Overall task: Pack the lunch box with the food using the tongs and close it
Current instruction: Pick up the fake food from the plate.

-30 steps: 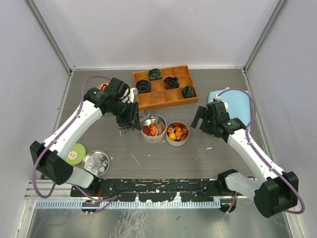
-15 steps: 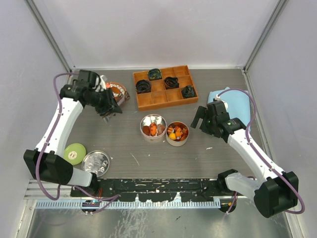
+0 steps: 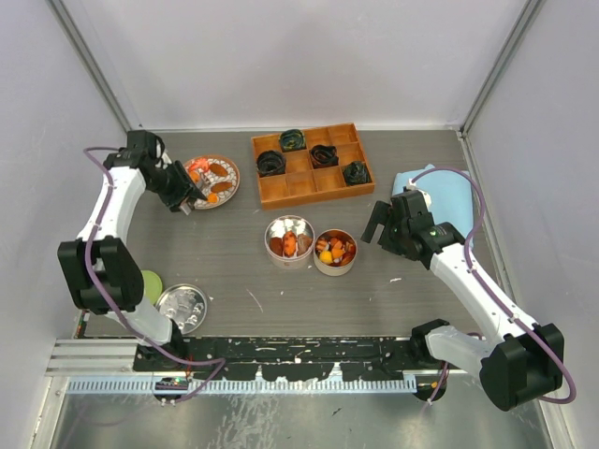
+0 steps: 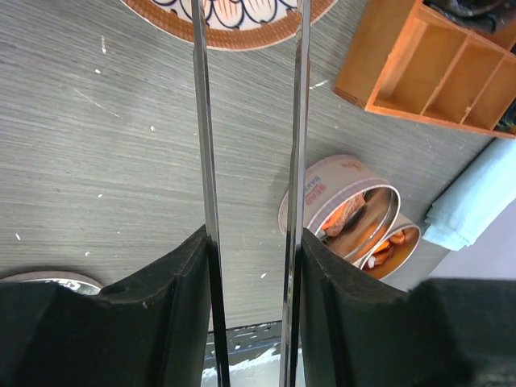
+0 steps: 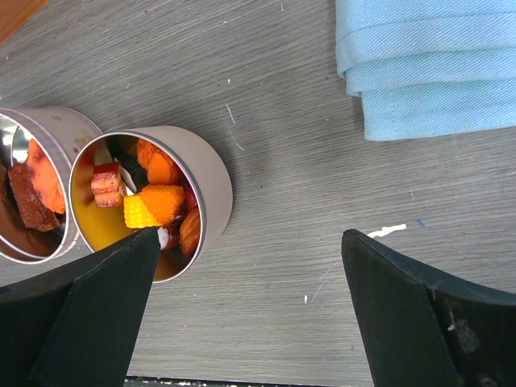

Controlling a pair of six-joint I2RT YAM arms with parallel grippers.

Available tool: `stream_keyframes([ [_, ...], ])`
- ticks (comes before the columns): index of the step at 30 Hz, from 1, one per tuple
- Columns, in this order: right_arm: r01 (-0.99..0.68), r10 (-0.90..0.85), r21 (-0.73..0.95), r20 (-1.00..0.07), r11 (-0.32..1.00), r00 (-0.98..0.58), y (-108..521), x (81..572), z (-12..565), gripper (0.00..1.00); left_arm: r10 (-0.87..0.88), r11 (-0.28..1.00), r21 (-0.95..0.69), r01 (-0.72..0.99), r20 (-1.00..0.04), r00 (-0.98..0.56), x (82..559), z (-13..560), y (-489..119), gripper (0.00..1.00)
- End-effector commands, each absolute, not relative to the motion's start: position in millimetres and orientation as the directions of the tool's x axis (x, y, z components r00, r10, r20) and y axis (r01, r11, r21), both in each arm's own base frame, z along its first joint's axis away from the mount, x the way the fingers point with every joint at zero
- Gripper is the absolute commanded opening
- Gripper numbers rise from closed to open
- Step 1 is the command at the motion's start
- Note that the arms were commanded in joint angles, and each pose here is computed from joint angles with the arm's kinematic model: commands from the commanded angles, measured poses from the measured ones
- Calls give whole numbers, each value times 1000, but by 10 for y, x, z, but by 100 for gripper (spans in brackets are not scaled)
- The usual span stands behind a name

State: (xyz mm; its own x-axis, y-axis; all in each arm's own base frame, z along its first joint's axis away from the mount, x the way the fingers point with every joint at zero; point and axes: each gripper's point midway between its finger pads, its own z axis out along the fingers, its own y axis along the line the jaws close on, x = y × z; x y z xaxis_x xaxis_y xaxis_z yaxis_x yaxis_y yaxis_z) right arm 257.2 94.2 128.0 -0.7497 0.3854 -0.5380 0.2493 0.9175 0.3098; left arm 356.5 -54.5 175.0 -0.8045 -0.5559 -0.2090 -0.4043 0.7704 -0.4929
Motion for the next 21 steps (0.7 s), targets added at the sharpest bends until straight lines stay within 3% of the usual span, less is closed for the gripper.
stream_keyframes([
  [1, 235, 388, 323, -583, 917, -714, 934, 2694, 1458, 100, -605, 742, -531, -409, -266, -751, 3852, 1853, -497, 42],
  [21, 237, 380, 310, -578, 921, -722, 925, 2691, 1396, 100, -647, 720, -503, -479, -235, -725, 4200, 1405, -419, 41],
])
